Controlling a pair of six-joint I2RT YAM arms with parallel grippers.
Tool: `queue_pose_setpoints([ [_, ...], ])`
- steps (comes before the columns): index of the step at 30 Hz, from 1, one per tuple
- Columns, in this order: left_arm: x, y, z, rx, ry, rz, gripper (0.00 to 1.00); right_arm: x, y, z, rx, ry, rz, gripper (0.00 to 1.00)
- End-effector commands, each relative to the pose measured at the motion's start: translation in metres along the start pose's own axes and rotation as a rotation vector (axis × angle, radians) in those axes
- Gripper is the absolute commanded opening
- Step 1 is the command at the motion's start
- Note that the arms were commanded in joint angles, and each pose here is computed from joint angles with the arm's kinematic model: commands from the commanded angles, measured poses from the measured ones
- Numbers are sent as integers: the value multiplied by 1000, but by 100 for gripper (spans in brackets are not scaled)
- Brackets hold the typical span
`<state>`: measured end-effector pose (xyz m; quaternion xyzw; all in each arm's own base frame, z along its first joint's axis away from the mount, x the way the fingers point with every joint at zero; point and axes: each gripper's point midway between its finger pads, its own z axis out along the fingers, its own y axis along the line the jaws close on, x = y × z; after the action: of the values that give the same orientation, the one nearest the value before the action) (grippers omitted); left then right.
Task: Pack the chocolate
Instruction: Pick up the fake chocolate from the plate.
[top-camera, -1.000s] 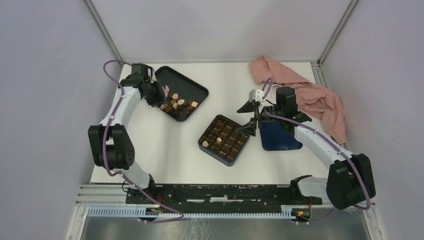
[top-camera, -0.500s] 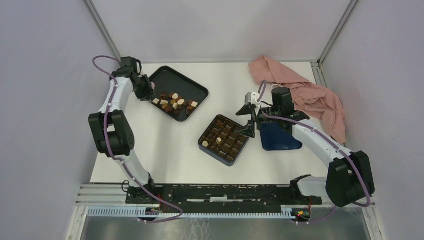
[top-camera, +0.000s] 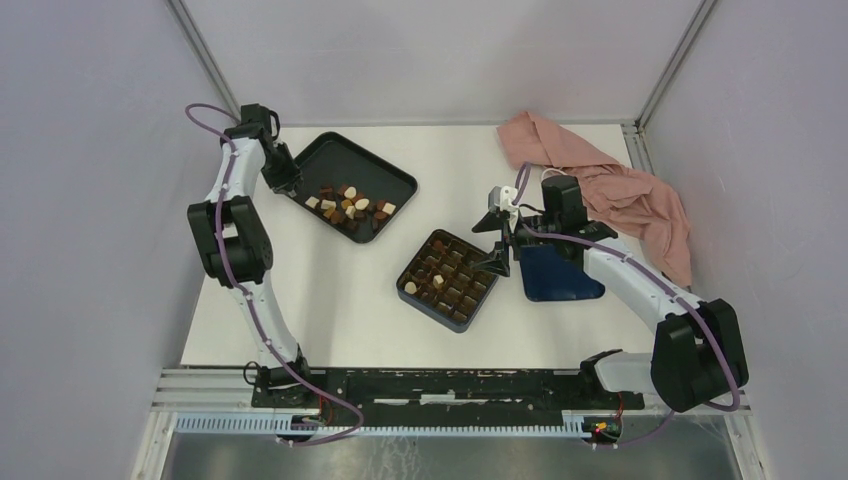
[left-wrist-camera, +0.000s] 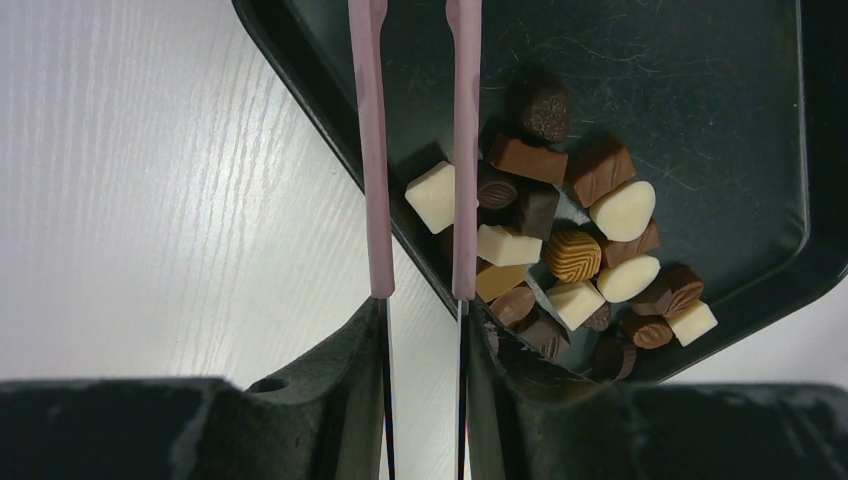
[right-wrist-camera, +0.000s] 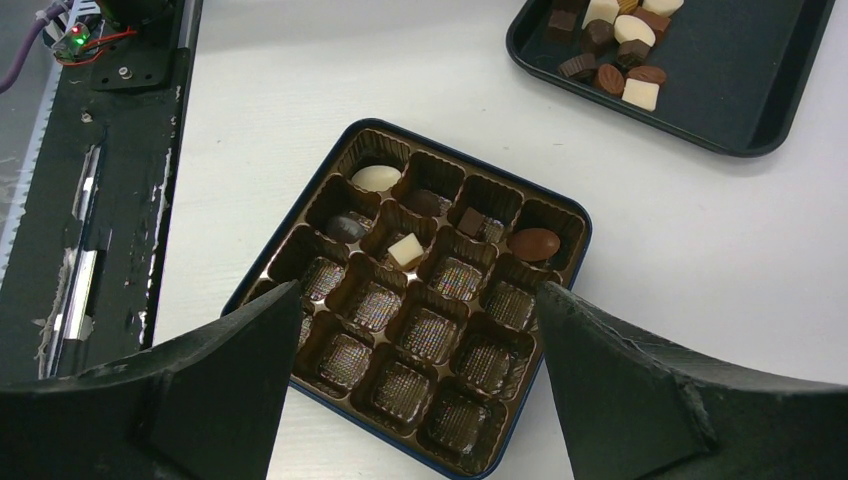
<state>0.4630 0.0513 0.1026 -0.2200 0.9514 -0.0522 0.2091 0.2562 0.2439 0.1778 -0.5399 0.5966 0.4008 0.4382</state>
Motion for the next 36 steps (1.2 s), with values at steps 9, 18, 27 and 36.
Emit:
queue_pose_setpoints([
  [9, -2, 10, 7, -50, 27, 36, 37, -12, -6, 3, -7, -17, -44, 92],
  [18, 2, 9, 18, -43, 57, 44, 38, -9, -5, 5, -15, -12, -38, 92],
  [27, -2, 11, 26, -59, 60, 46, 40, -6, -2, 9, -32, -6, -40, 92],
  [36, -8, 12, 33, -72, 59, 47, 40, -4, -1, 11, -39, -2, -36, 92],
])
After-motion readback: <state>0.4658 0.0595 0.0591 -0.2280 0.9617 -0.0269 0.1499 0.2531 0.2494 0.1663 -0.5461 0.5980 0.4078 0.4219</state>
